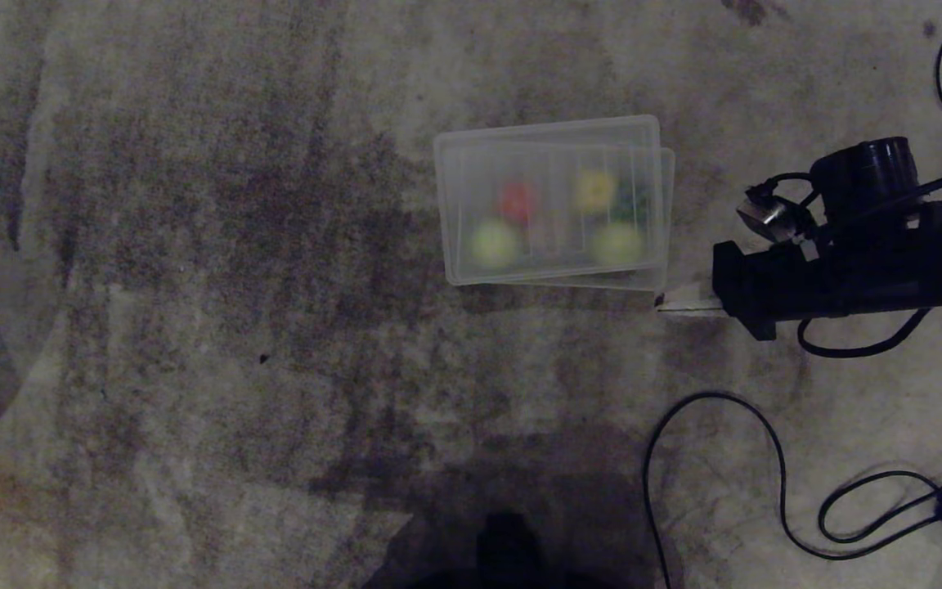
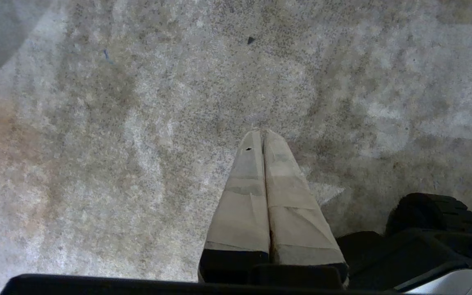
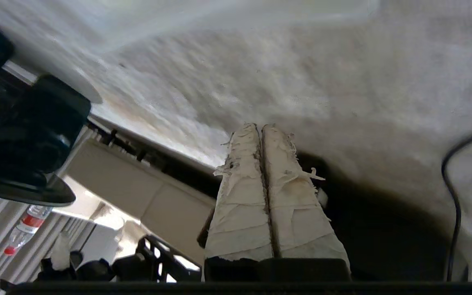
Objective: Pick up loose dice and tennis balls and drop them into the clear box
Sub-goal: Close the lid
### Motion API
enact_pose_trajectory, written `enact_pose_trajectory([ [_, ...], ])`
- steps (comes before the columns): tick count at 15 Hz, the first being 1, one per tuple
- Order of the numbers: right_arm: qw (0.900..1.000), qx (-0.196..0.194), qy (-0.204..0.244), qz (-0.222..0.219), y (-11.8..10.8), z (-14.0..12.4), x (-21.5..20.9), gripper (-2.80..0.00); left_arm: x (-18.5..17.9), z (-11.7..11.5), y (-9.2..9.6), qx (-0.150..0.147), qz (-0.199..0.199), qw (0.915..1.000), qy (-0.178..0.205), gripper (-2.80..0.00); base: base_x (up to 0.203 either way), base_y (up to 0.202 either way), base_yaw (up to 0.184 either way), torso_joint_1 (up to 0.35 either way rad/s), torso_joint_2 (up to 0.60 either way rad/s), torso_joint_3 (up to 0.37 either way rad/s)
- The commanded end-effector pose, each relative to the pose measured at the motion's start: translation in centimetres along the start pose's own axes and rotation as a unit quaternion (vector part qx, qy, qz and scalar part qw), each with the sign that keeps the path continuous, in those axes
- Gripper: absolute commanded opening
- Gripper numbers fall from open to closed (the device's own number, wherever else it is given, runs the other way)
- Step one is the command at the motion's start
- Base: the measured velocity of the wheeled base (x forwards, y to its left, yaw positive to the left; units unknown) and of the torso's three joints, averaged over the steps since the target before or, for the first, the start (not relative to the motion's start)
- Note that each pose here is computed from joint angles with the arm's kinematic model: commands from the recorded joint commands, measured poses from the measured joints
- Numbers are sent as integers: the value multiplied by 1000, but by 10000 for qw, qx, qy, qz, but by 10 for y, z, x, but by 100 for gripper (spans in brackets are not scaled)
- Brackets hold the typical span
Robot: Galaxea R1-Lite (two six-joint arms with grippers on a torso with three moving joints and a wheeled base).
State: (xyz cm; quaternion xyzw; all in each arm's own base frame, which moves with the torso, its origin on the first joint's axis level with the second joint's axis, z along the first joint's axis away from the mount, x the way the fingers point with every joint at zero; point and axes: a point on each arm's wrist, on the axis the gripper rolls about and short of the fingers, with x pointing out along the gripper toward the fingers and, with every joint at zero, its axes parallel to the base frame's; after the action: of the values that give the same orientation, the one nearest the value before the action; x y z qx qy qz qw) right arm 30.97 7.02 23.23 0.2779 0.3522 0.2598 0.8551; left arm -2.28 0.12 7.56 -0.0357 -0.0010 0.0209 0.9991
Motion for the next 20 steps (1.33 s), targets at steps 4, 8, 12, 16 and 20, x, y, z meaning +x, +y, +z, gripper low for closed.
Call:
enact_pose_trajectory([
  [4, 9964, -93, -825, -172, -18, 32, -22, -280, 0, 0, 0, -3, 6, 10000, 9, -280, 0, 0, 0, 0, 0, 0],
  [8, 9907, -348, -1310, -78, -17, 49, -18, -280, 0, 0, 0, -3, 2, 10000, 10, -280, 0, 0, 0, 0, 0, 0],
  [12, 9883, -408, -1458, 166, -3, 62, -15, -280, 0, 0, 0, -3, -2, 10000, 10, -280, 0, 0, 0, 0, 0, 0],
  [16, 9875, -536, -1438, 371, 7, 68, -4, -280, 0, 0, 0, -3, 6, 10000, 9, -280, 0, 0, 0, 0, 0, 0],
  [20, 9885, -435, -1356, 506, 11, 71, 12, -280, 0, 0, 0, -3, 5, 10000, 9, -280, 0, 0, 0, 0, 0, 0],
])
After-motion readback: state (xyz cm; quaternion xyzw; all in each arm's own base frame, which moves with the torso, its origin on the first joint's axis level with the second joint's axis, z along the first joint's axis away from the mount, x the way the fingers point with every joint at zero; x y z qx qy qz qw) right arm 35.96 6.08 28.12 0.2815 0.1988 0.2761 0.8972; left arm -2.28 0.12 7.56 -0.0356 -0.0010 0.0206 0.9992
